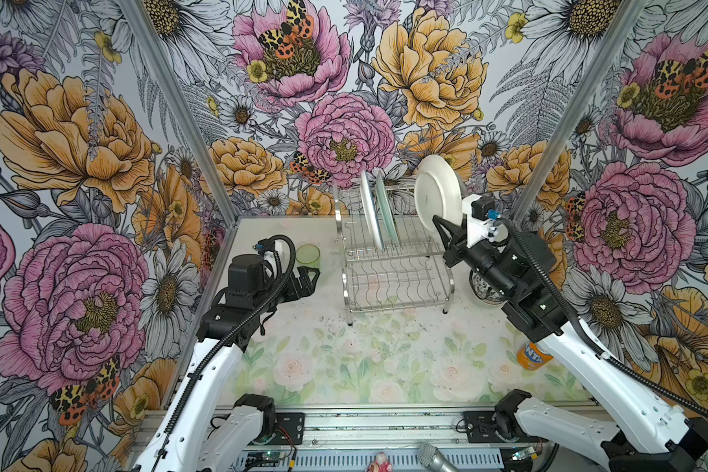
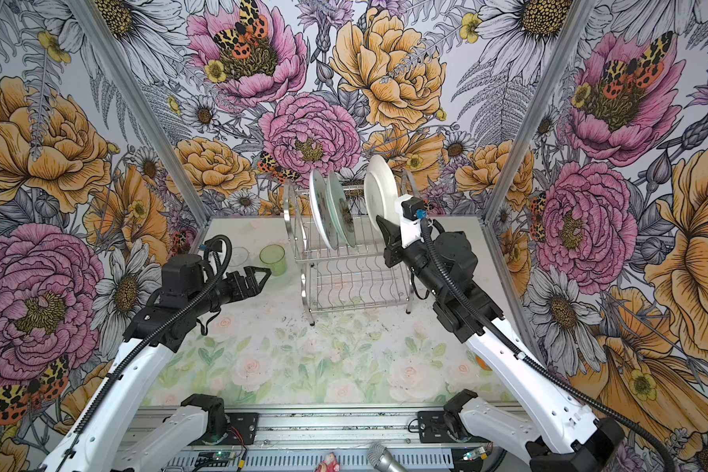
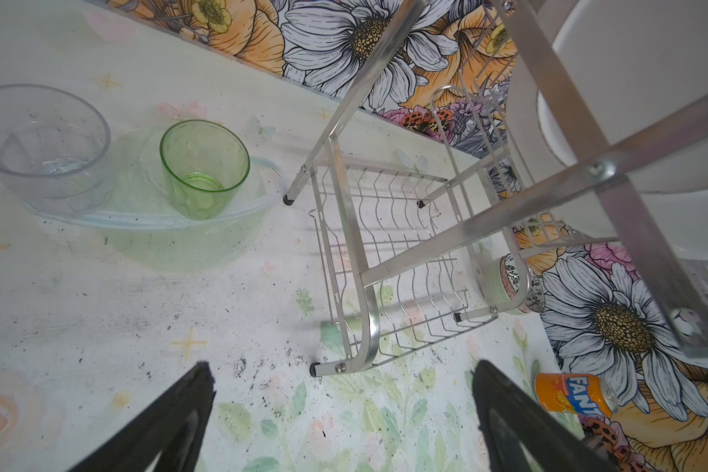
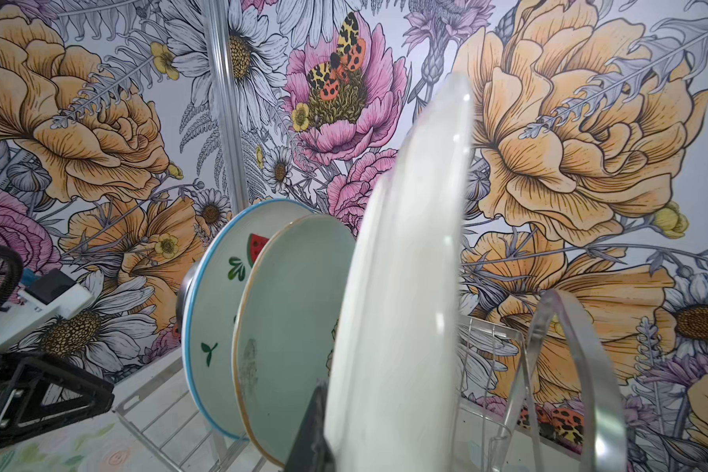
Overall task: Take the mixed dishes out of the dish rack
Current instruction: 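Lift the white plate up out of the rack with the right gripper, then carry the white plate toward the left gripper with the right gripper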
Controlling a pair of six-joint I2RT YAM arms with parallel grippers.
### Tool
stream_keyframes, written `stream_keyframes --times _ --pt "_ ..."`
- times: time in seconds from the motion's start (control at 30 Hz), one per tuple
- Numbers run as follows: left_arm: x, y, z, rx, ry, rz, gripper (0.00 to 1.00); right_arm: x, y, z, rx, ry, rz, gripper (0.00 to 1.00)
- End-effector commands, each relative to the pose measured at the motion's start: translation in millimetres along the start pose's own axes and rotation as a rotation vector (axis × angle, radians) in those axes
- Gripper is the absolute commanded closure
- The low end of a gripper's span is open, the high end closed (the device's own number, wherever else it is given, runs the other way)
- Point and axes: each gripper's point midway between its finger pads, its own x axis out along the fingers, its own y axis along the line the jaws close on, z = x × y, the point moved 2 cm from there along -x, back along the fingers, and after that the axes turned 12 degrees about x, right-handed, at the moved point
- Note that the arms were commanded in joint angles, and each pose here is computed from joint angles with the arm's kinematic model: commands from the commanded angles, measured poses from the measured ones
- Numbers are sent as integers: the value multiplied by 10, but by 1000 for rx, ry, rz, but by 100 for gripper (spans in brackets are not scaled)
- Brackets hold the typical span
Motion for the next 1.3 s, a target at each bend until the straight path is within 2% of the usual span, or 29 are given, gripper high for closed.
stream_keyframes --times 0.0,0.5,0.93,1.27 --pt "-8 11 39 0 -23 -3 1 -262 244 572 -49 -198 111 100" --pt "-33 23 -33 -42 -26 -3 1 -682 654 370 -12 -140 328 100" --pt "-86 -10 -29 -60 -46 -17 1 -754 857 31 10 -60 406 100" --pt "-64 -5 -17 -64 -40 -16 1 -935 835 53 -11 -84 396 100"
